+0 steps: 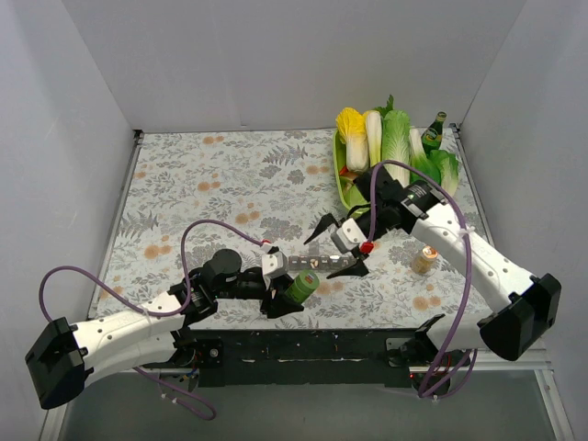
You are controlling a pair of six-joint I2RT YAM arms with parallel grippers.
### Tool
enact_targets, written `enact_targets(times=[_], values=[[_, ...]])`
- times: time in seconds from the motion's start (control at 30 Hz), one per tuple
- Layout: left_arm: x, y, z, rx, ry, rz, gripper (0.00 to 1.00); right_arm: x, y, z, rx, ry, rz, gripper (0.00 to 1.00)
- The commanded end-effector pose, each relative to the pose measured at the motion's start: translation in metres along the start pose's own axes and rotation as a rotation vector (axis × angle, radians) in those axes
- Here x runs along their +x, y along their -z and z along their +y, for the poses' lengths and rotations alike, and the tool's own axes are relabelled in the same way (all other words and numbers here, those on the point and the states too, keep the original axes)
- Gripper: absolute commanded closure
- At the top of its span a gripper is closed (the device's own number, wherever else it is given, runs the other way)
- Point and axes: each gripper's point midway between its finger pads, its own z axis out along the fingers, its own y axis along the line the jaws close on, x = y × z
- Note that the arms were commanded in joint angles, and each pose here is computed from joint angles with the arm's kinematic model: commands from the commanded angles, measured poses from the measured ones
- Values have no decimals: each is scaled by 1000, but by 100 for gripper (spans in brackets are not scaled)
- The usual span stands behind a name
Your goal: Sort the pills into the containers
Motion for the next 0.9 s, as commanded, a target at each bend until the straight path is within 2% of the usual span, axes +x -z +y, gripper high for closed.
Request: enact_targets(times=[0.0, 0.17, 0.3, 0.4, 0.57, 0.7, 0.73, 0.77, 0.8, 0.83, 0.87], values=[[-30, -2, -13, 71, -38, -63, 100, -12, -16, 21, -147, 109, -38, 7], [-31, -4, -13, 79, -38, -61, 100, -4, -32, 38, -212, 106, 14, 13], [-33, -4, -13, 81, -43, -72, 100, -2, -41, 36, -194, 105, 41, 16], [-33, -4, -12, 76, -43, -74, 100, 0, -45, 34, -188, 90, 62, 25], [-40, -3, -12, 66, -58, -99, 100, 9, -47, 35, -181, 37, 96, 45], [-55, 0, -4, 8, -90, -145, 100, 13, -51, 31, -128, -126, 119, 59], [-61, 1, 8, -59, -101, -164, 100, 15, -54, 26, -88, -250, 135, 67], [-64, 3, 18, -117, -121, -174, 100, 15, -56, 25, -71, -340, 146, 71], [-68, 4, 25, -162, -136, -184, 100, 21, -60, 25, -68, -428, 162, 71], [-72, 6, 32, -202, -154, -194, 100, 26, -62, 26, -33, -589, 189, 73], [-79, 12, 51, -310, -167, -216, 100, 33, -64, 25, -9, -672, 211, 73]])
